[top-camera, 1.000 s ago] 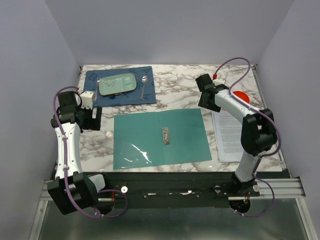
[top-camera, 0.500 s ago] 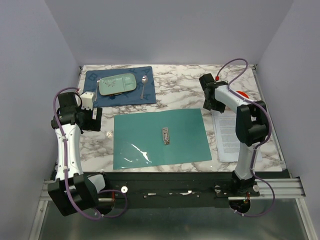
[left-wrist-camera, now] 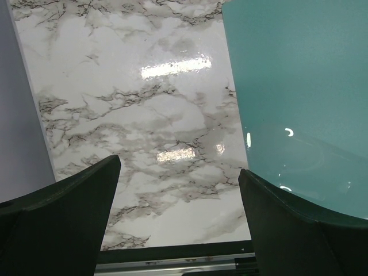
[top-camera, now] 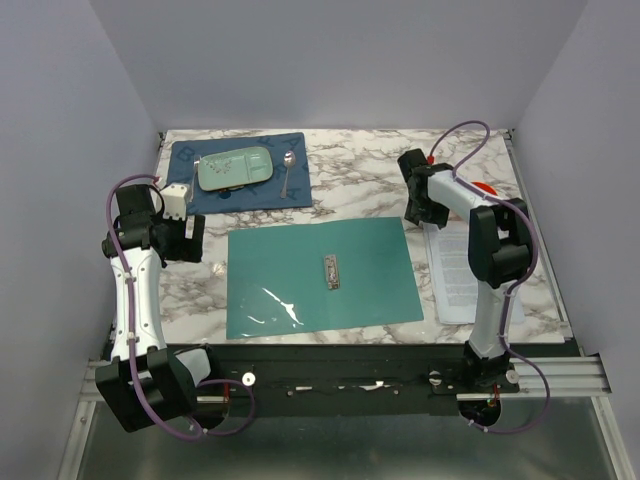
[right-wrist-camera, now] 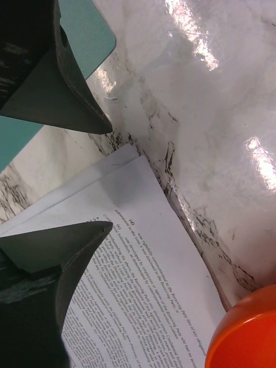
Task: Put the files into the folder
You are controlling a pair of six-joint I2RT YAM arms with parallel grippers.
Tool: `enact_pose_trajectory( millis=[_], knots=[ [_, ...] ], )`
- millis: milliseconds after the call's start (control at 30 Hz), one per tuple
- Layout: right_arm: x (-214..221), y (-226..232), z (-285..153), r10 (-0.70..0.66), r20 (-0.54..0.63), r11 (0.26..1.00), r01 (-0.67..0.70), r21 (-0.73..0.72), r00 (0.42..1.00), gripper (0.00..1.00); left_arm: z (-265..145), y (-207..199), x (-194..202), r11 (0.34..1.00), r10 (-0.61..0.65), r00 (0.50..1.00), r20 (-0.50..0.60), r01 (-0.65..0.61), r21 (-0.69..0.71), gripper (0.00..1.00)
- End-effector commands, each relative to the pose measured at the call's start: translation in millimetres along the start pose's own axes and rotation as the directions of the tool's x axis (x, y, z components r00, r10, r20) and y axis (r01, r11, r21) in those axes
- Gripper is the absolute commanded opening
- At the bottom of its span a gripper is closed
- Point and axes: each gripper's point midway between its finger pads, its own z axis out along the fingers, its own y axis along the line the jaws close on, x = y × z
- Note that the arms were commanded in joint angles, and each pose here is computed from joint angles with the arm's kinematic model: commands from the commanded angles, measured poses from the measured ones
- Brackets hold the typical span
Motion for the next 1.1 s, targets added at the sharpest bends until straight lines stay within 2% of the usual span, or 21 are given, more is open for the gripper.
enact_pose_trajectory(
  millis=[0,567,1067],
  knots=[
    [-3.3,5.9,-0.4,0.000,-0.014,1.000,0.000,-0.007,1.000,0.69,-2.3,-4.8,1.0,0.999,0.032,0.999,0.000,-0.032,0.038,0.99],
    [6.0,-12.3,-6.5,-0.025,-0.040,0.998,0.027,0.054,0.999,0.61,-1.6,-3.6,1.4,0.999,0.042,0.999,0.008,-0.043,0.029,0.99],
    [-7.6,-14.7,-8.1,-0.053,-0.027,0.994,0.055,0.098,0.998,0.62,-6.6,-4.4,-1.7,0.998,0.053,0.998,0.033,-0.054,0.023,0.99]
  ],
)
